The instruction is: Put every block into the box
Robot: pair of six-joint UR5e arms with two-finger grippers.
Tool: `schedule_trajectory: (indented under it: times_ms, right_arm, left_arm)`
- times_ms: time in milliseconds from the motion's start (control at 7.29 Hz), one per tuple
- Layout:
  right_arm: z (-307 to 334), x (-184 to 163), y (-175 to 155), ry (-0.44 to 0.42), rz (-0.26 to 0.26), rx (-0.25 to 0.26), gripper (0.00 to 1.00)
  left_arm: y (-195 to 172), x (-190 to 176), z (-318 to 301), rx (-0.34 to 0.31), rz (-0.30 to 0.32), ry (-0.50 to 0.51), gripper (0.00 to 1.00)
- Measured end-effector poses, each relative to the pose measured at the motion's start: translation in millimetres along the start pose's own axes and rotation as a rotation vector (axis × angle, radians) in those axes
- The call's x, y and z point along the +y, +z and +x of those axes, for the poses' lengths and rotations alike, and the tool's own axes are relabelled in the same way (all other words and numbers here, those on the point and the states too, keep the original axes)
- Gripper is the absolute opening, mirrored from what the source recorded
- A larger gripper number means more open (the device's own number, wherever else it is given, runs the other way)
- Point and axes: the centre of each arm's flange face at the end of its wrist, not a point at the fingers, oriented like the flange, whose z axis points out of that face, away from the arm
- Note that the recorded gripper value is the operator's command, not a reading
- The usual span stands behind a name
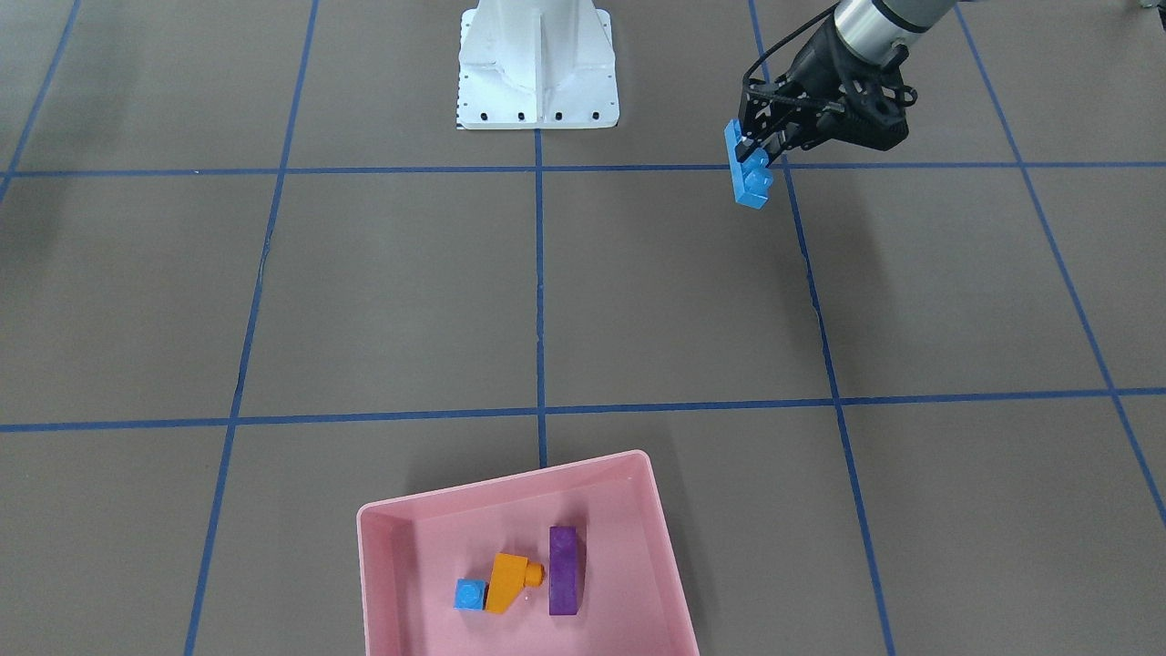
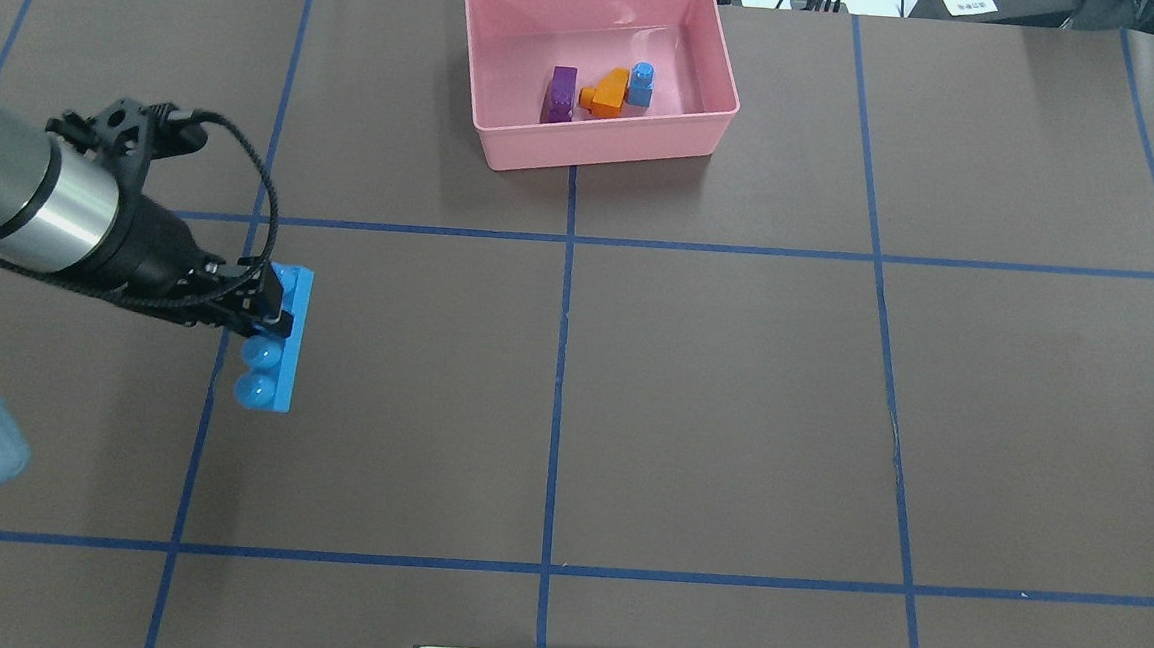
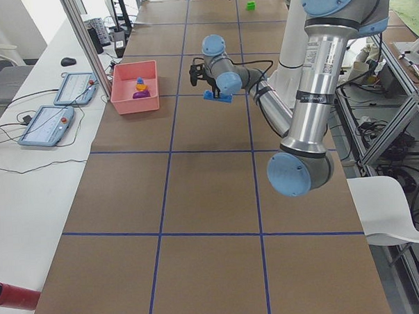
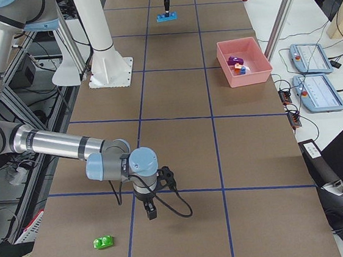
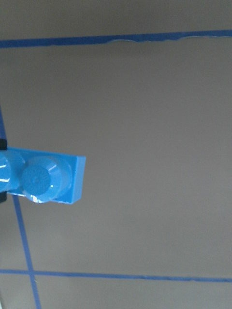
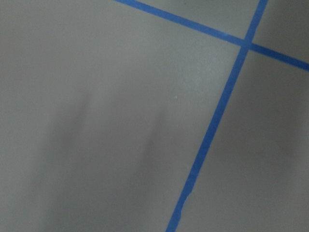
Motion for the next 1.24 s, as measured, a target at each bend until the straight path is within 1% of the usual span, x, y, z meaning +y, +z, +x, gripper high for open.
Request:
schedule_trajectory:
  times_ms: [137, 412, 549, 686, 961, 1098, 1235]
  right_arm:
    - [2, 16, 5, 0.007, -0.006, -0.008, 1.0]
    - [4, 34, 13, 0.01, -0.009, -0.013, 1.0]
    - [9, 44, 24, 0.005, -0.002, -0.01, 1.0]
    - [16, 56, 40, 0.0, 0.004, -0.008, 1.0]
    - [33, 86, 79, -0.006, 0.014, -0.012, 1.0]
    - [39, 104, 99, -0.007, 0.022, -0.027, 1.0]
    - [40, 122, 114, -0.002, 0.026, -0.05, 1.0]
  left_arm:
    - [-4, -47, 39, 0.013, 0.041, -0.033, 0.0]
    - [-14, -142, 125, 0.029, 0.109, -0.117, 0.0]
    - [-23, -193, 177, 0.029, 0.144, -0.164, 0.0]
    - [-32, -235, 211, 0.033, 0.184, -0.187, 0.0]
    - [-27, -301, 226, 0.048, 0.287, -0.184, 0.0]
    - [-17, -324, 225, 0.044, 0.338, -0.18, 0.0]
    - [1, -336, 222, 0.035, 0.377, -0.173, 0.0]
